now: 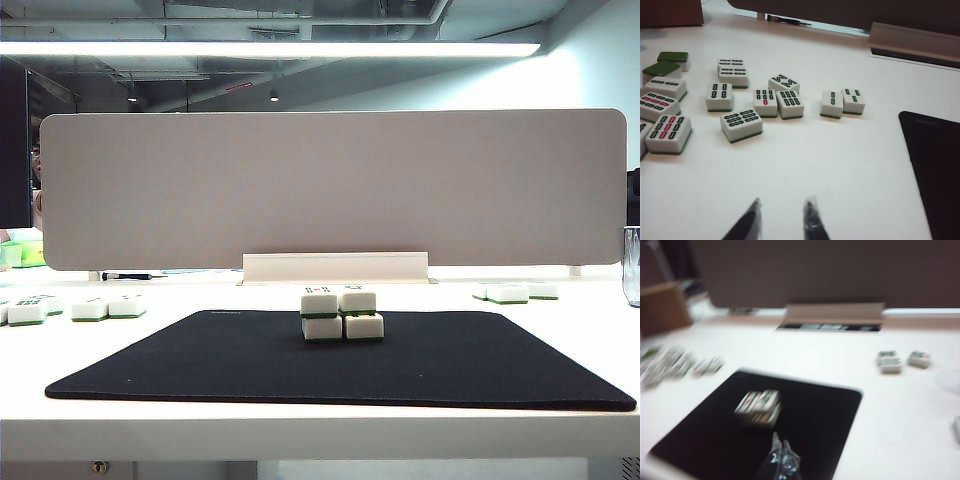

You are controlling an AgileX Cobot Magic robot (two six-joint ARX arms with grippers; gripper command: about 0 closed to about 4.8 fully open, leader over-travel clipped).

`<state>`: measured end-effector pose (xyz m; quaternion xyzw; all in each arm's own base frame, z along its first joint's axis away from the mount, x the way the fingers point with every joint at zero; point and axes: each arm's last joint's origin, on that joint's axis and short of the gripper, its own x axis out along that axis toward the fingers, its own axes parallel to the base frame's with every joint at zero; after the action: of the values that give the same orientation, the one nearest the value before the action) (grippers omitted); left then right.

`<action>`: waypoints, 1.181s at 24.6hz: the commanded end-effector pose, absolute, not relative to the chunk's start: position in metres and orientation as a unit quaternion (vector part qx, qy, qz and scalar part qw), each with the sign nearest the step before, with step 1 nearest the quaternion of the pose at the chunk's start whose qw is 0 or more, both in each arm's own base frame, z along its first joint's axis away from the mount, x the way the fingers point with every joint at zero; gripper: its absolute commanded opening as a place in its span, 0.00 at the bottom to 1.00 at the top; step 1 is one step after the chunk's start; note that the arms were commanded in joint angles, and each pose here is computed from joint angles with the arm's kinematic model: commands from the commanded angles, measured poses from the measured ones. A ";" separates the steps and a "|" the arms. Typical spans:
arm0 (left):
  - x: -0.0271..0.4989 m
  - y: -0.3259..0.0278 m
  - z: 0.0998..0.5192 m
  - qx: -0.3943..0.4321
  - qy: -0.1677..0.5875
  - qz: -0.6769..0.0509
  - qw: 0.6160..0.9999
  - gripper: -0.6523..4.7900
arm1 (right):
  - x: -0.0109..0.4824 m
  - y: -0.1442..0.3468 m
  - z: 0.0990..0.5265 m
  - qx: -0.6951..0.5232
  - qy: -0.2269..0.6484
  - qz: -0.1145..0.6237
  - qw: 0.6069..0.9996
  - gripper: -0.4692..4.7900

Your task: Arrange four mahjong tiles into a neat stack, creating two layers of paired tiles.

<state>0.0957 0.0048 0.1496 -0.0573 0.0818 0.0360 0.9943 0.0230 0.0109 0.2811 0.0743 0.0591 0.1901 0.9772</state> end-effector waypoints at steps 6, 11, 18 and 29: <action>0.096 0.005 0.148 -0.057 0.089 0.034 0.994 0.33 | 0.083 0.002 0.206 0.192 0.008 0.017 0.981 0.09; 0.096 0.005 0.148 -0.057 0.089 0.034 0.994 0.33 | 0.097 0.002 0.161 0.200 0.018 0.002 0.980 0.09; 0.096 0.005 0.148 -0.057 0.089 0.034 0.994 0.33 | 0.097 0.000 0.159 0.159 0.026 -0.024 0.987 0.09; 0.096 0.005 0.148 -0.057 0.089 0.034 0.994 0.33 | 0.096 0.001 0.148 0.124 0.085 -0.026 0.988 0.09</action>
<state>0.0957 0.0048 0.1495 -0.0574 0.0822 0.0359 0.9943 0.0962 0.0004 0.1476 0.1268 0.0877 -0.0273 0.9877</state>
